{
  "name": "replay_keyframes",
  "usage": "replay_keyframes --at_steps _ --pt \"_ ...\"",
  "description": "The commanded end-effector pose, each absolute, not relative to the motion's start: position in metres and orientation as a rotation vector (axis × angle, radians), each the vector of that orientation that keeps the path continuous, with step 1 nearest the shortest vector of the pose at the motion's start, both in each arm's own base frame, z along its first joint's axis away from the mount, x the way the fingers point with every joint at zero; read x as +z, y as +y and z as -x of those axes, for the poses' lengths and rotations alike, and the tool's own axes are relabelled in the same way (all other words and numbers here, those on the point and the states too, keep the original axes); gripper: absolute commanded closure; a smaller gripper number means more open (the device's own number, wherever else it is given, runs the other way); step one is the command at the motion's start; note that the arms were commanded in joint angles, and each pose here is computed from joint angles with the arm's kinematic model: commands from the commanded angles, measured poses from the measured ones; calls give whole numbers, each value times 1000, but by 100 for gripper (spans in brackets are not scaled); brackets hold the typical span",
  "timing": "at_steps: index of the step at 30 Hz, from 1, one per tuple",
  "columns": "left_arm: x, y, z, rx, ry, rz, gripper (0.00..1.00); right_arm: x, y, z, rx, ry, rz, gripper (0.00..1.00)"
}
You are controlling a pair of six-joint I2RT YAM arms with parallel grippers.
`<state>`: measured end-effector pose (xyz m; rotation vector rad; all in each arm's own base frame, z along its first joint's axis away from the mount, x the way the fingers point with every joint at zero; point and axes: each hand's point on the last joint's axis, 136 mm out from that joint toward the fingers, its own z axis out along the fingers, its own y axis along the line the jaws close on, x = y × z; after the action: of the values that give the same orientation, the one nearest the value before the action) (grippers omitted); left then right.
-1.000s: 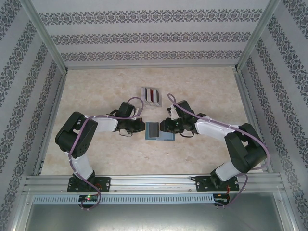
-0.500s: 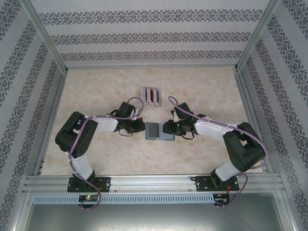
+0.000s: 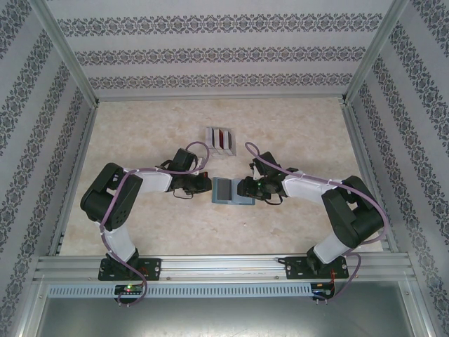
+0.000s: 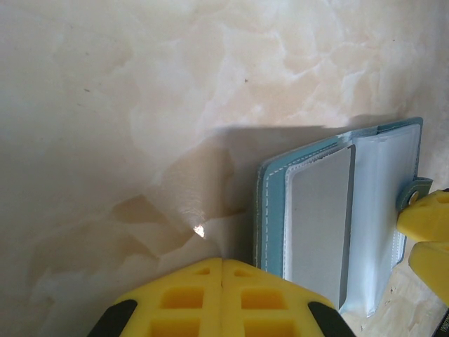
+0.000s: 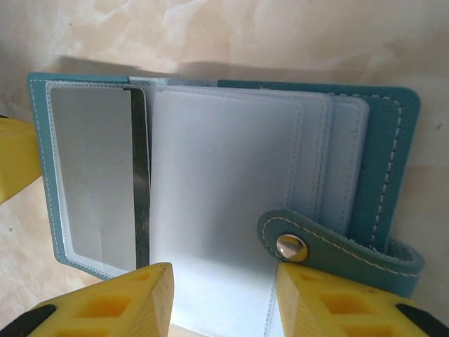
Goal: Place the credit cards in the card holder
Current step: Flip over the card slot in the card holder.
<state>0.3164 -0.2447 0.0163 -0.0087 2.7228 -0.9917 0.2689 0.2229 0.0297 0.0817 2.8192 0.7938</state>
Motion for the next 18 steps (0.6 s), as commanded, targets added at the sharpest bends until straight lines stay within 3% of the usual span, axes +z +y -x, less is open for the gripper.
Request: replay_keyframes --at_steps 1,18 --pt "-18 -226 -310 -833 2805 50 100 19 222 -259 761 2859 -88 55" --pt "-18 -231 -308 -877 2806 52 100 37 266 -277 1056 2746 -98 57"
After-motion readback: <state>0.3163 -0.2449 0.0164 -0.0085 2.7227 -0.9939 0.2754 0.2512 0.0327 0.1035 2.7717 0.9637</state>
